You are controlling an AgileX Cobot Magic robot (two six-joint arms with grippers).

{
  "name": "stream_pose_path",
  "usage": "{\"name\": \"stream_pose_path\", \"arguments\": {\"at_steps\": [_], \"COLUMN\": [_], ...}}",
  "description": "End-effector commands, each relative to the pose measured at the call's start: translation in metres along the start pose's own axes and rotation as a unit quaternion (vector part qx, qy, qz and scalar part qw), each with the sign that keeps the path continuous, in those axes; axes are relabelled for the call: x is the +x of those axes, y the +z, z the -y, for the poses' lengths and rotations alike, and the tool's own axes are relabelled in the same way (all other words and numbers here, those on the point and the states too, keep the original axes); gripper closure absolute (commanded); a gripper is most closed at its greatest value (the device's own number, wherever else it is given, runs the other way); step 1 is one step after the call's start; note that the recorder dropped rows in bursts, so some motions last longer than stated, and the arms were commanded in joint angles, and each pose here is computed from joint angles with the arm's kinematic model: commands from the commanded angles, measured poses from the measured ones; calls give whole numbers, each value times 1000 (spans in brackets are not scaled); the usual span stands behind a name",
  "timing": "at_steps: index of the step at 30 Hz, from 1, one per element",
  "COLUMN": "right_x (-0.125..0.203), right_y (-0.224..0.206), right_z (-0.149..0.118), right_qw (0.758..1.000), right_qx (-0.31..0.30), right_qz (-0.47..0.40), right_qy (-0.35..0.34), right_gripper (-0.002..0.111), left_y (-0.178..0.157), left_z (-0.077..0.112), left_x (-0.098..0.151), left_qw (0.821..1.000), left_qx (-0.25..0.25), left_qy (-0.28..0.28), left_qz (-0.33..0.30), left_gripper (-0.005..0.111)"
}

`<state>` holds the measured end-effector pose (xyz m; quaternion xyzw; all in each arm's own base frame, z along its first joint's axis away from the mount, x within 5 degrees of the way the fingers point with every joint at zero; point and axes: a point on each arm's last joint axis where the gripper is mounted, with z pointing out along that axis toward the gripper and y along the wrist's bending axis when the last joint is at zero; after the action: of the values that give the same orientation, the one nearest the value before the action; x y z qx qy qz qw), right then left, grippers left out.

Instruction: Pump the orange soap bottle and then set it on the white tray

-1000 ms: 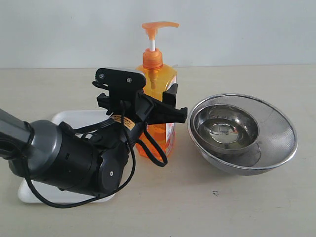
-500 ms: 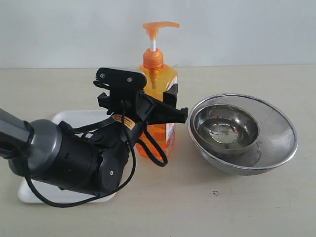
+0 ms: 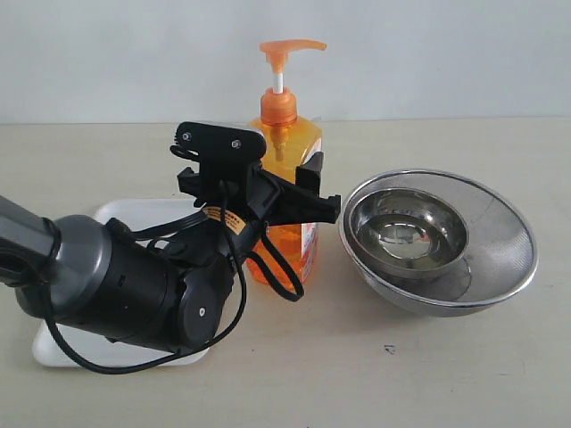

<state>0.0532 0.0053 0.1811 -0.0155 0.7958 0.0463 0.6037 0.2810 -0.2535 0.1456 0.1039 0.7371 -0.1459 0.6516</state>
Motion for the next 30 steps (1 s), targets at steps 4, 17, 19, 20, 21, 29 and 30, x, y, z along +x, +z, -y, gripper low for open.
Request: {"name": "stream_pose_path", "arguments": {"at_steps": [4,17,19,20,21,29,30], "right_x": [-1,-1,-1,-1,-1,-1,-1], "right_y": [0,0,0,0,0,0,0], "right_z": [0,0,0,0,0,0,0], "right_qw": [1000,1000,1000,1000,1000,1000,1000], "right_qx": [0,0,0,0,0,0,0], "right_qz": [7,7,7,7,7,5,5], "right_qy": [1,1,1,1,1,1,1], "right_gripper": [109,109,109,109,109,109,109], "left_y": [0,0,0,0,0,0,0], "left_z": [2,2,2,2,2,2,2], "left_x": [10,12,12,12,12,11,11], "left_qw": [999,999,999,999,998,999,999], "left_qx": [5,7,7,7,8,7,7], "left_qy": [-11,-11,-11,-11,-11,-11,-11], "left_qz": [-45,-51,-51,-51,-54,-49,-49], "left_gripper": [102,102,102,102,102,102,102]}}
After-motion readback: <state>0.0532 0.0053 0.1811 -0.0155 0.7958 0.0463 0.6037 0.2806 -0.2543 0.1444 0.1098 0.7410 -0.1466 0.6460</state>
